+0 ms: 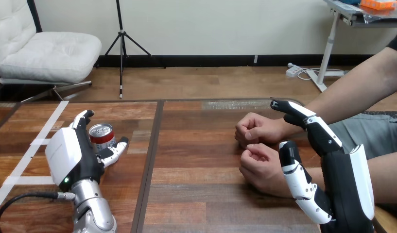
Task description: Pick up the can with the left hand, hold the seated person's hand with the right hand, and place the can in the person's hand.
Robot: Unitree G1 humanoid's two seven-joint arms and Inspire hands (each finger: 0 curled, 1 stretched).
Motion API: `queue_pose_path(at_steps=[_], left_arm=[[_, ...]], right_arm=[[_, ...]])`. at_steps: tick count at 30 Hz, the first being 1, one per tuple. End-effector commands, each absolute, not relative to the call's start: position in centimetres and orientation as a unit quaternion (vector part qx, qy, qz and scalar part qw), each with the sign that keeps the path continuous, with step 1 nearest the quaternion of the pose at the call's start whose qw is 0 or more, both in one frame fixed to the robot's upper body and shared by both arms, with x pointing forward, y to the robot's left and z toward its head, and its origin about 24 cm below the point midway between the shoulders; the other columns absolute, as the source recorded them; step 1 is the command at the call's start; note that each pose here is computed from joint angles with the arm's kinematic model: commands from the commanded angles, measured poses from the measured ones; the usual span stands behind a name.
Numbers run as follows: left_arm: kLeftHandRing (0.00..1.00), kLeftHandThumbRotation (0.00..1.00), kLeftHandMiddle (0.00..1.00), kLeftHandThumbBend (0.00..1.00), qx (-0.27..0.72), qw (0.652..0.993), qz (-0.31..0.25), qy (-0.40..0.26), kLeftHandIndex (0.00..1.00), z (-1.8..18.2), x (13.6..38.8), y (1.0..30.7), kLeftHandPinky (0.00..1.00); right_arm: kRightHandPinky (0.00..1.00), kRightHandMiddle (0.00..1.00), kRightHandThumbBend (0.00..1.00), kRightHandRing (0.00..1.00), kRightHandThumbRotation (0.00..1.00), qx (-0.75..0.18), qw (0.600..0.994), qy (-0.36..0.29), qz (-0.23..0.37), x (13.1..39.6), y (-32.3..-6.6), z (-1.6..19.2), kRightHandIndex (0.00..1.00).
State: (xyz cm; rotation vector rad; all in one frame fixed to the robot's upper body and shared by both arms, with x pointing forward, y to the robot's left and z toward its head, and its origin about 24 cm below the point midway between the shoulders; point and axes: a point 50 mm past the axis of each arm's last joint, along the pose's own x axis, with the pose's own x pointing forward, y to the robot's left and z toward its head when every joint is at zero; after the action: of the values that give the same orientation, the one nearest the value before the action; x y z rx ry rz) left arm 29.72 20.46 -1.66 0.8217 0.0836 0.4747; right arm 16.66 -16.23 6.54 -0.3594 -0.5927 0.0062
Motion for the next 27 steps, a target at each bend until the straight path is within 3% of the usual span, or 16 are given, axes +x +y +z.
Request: queue_pose_path(at_steps=[1, 27], left_arm=[[0.75, 0.23, 0.80, 0.68, 0.387, 0.891, 0.236, -0.012, 0.79, 1.23, 32.12, 20.13, 0.66], [0.73, 0.17, 0.78, 0.68, 0.385, 0.892, 0.236, -0.002, 0.79, 0.82, 32.04, 20.41, 0.63]], right_arm=[[0.82, 0.80, 0.30, 0.84, 0.70, -0.174, 0.925, -0.337, 0.004, 17.46, -16.14, 8.14, 0.78], [0.81, 0.80, 0.30, 0.84, 0.69, -0.177, 0.926, -0.333, 0.002, 17.29, -16.22, 8.08, 0.78]])
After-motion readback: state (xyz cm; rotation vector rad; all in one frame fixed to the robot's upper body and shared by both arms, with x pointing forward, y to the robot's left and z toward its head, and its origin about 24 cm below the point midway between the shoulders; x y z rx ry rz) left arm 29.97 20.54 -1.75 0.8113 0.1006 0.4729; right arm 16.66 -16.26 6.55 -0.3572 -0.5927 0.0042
